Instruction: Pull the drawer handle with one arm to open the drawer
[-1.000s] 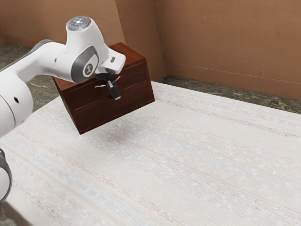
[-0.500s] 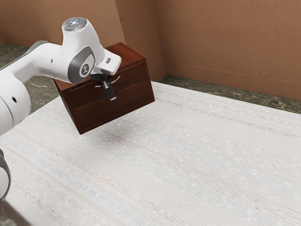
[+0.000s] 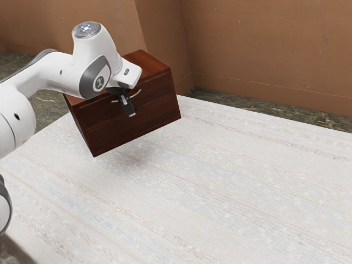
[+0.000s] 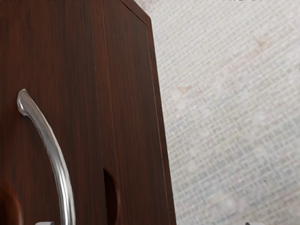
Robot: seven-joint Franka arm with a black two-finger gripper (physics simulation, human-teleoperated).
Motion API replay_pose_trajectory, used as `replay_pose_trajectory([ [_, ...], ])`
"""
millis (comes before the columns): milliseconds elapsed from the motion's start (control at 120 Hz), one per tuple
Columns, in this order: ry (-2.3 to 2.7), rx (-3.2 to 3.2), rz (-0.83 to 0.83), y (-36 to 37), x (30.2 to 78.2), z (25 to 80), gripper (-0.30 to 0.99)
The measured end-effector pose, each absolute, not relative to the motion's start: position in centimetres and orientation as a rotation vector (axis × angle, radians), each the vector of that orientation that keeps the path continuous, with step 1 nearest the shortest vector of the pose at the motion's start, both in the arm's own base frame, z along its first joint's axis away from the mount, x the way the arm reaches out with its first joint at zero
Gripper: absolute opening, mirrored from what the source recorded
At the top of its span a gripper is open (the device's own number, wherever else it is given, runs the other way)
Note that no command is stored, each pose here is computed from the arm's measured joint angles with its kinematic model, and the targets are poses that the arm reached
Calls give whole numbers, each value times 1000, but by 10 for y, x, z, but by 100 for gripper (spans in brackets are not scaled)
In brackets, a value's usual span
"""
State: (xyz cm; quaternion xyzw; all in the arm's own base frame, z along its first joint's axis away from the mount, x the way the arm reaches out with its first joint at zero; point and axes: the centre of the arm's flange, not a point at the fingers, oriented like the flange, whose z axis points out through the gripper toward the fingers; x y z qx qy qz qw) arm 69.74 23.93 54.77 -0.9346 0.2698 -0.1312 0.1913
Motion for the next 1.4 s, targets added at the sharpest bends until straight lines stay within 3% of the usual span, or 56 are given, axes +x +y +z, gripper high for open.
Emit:
replay_pose_trajectory([
  [133, 748, -2637, -367, 242, 693, 539, 51],
  [342, 751, -2638, -390, 233, 686, 544, 40],
  [1400, 778, -2637, -477, 176, 661, 548, 42],
])
